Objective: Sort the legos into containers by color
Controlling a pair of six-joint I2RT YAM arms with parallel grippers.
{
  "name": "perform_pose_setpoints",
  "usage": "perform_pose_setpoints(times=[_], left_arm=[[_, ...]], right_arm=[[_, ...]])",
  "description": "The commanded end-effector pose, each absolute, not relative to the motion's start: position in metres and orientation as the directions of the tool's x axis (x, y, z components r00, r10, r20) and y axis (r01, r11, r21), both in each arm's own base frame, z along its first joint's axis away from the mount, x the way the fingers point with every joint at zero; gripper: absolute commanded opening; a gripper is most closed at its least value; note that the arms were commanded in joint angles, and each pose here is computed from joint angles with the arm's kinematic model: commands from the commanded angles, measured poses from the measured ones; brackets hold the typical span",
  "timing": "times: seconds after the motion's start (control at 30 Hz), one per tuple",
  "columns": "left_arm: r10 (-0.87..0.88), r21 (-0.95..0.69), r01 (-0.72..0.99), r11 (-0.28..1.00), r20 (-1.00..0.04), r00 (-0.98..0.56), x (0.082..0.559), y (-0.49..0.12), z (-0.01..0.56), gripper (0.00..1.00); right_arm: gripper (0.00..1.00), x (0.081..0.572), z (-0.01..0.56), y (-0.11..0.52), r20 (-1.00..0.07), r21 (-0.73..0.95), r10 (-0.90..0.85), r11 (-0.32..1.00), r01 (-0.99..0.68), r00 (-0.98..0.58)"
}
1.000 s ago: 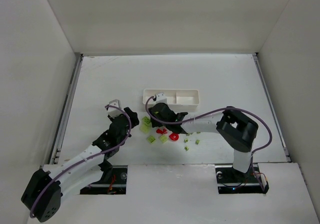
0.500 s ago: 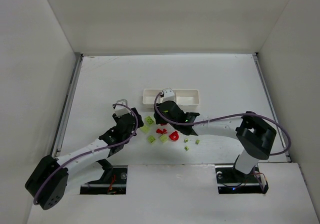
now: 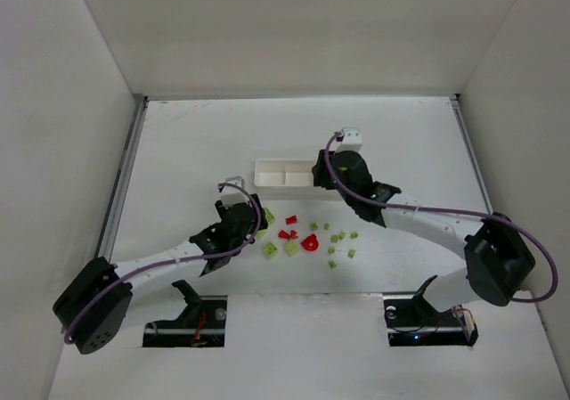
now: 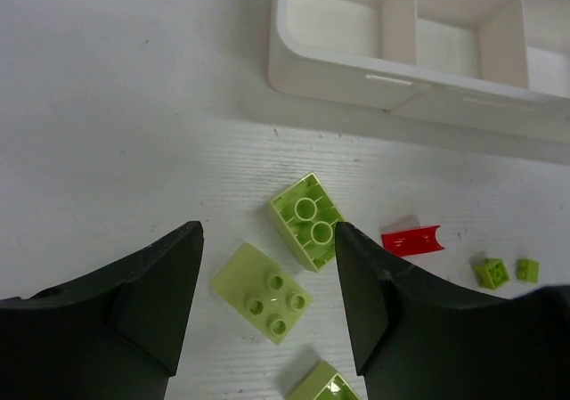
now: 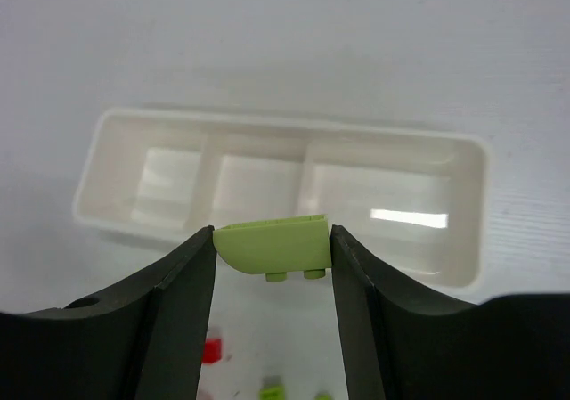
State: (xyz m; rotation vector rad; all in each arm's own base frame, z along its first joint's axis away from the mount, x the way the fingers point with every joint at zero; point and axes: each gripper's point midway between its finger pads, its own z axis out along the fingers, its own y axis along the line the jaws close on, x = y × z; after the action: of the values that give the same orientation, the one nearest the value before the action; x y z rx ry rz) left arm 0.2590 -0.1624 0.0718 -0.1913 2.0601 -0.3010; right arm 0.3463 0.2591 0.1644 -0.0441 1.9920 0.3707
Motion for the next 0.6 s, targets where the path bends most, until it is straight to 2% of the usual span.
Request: perform_pose_setpoints(times=[0.0,0.33,0.43,0.57], left_arm=[[-0.259,-0.304,0.025,0.952,-0.851,-0.456,0.270,-0.181,0.090,0.58],[-0.172,-0.217,0.041,0.975,-0.862,-0.477,0.271,-0.193,0.078,0.60],[-0.140,-0.190,0.053,0.980,-0.859,-0.492,0.271,-0.199,0.073,0.61],[-0.122,-0.173,0.055,0.983,-0.856,-0.503,0.272,-0.202,0.068,0.62]], right_arm=[[0.41,0.370,0.174,0.227,-0.907,0.226,0.163,0.967,-0.122,-0.388],[0.43,0.397,0.144,0.199,-0.900,0.177,0.144,0.983,-0.042,-0.412],[0.50,0.399,0.142,0.200,-0.902,0.174,0.140,0.984,-0.045,-0.408],[0.70,0.397,0.145,0.201,-0.907,0.181,0.145,0.982,-0.056,-0.396]])
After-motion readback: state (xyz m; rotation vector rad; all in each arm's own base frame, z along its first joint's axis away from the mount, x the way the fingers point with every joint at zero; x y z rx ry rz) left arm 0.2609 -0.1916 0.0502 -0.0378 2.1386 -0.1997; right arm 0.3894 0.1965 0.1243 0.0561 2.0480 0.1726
